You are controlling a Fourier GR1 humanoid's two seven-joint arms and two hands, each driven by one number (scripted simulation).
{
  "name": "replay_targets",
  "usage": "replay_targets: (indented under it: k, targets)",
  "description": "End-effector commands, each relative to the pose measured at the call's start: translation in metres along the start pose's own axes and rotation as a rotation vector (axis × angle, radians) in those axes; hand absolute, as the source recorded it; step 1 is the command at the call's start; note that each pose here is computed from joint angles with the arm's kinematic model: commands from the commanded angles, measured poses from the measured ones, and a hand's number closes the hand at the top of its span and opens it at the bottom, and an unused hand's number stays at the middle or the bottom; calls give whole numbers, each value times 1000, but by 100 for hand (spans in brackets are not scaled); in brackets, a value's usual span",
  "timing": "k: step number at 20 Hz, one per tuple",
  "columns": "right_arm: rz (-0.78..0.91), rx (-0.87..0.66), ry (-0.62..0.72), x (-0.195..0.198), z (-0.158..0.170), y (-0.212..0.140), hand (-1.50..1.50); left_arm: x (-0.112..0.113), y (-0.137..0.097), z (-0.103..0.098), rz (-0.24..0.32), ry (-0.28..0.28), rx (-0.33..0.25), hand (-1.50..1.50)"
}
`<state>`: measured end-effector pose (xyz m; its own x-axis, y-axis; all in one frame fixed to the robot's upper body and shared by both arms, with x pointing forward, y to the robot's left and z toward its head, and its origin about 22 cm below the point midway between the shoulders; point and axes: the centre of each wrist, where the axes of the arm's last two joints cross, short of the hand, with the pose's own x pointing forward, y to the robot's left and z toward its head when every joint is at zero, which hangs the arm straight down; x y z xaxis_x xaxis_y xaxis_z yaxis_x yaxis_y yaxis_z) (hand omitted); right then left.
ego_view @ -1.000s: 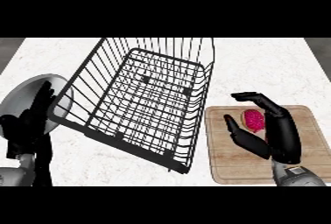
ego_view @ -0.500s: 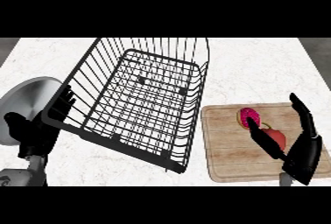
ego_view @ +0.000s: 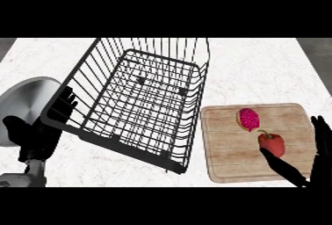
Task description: Pick the bell pepper from the cutting board and place it in the tiered basket
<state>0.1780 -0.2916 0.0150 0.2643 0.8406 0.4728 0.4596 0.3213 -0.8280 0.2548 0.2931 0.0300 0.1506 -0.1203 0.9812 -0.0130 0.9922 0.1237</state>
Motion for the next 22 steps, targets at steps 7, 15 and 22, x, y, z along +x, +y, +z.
replay_targets:
  k: [7,15,22]
  targets:
    - [326,355,199,67,13,-32,-150,2,-2,-2,1,4,-60,0]
    - [386,324,332,149,7,2,-150,0,3,1,6,4,-40,0]
    - [425,329,414,135,6,23,-150,12,-6,9,17,6,-34,0]
